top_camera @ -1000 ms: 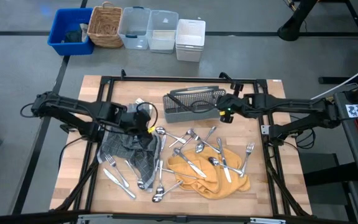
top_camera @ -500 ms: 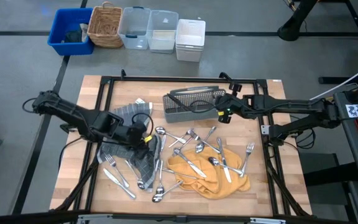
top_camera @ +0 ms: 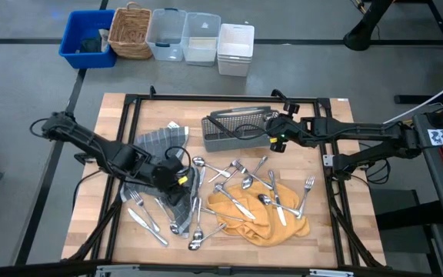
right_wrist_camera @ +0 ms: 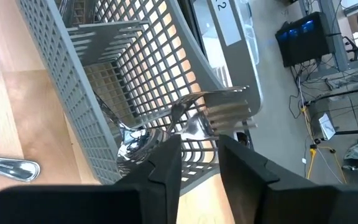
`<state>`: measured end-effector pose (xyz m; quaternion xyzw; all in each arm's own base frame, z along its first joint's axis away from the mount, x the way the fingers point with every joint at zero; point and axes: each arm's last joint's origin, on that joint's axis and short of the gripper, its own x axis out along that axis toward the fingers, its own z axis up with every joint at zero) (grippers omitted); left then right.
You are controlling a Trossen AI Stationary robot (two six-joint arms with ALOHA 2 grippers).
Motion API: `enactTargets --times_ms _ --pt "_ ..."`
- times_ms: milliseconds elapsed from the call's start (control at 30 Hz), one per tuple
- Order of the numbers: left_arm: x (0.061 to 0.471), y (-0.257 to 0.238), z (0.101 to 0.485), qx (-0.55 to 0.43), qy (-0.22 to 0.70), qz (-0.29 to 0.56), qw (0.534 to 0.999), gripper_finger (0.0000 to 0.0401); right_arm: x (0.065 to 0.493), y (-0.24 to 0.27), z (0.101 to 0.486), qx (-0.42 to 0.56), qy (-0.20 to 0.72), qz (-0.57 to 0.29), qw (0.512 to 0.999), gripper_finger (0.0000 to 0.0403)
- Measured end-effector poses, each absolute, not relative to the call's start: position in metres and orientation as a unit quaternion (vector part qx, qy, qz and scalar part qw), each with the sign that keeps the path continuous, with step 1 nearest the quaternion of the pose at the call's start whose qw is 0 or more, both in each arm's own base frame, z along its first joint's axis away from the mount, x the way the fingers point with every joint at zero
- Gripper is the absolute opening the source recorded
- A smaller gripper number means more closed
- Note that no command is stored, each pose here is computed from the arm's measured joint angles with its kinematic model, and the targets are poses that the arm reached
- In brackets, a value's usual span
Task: Sort silverware
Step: Put the silver spoon into the gray utensil holder
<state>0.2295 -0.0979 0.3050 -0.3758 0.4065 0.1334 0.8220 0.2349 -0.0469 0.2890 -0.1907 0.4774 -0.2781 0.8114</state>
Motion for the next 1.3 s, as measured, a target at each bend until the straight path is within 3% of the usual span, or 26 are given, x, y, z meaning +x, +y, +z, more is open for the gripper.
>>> enactTargets --times_ms 200,467,700,967,1300 --pt "0.244 -0.105 0.301 -0.343 0.385 0.105 0.850 0.0072 0.234 -0.048 0.293 -0.205 0.475 -0.306 0.800 0.0106" --pt "0.271 -0.117 0.288 -0.297 0.362 0.063 0.882 0.0072 0.233 -0.048 0.327 -0.200 0.455 -0.314 0.809 0.0105" --pt "0.294 -0.128 0.274 -0.281 0.337 0.035 0.898 0.0072 0.234 -0.046 0.365 -0.130 0.393 -0.309 0.856 0.0105" --pt "0.318 -0.155 0.248 -0.301 0.317 -0.004 0.899 0.0072 0.237 -0.034 0.387 -0.019 0.352 -0.123 0.928 0.0105" --pt "0.332 -0.193 0.202 -0.340 0.356 -0.055 0.869 0.0072 0.236 -0.023 0.386 0.058 0.358 0.052 0.931 0.0105"
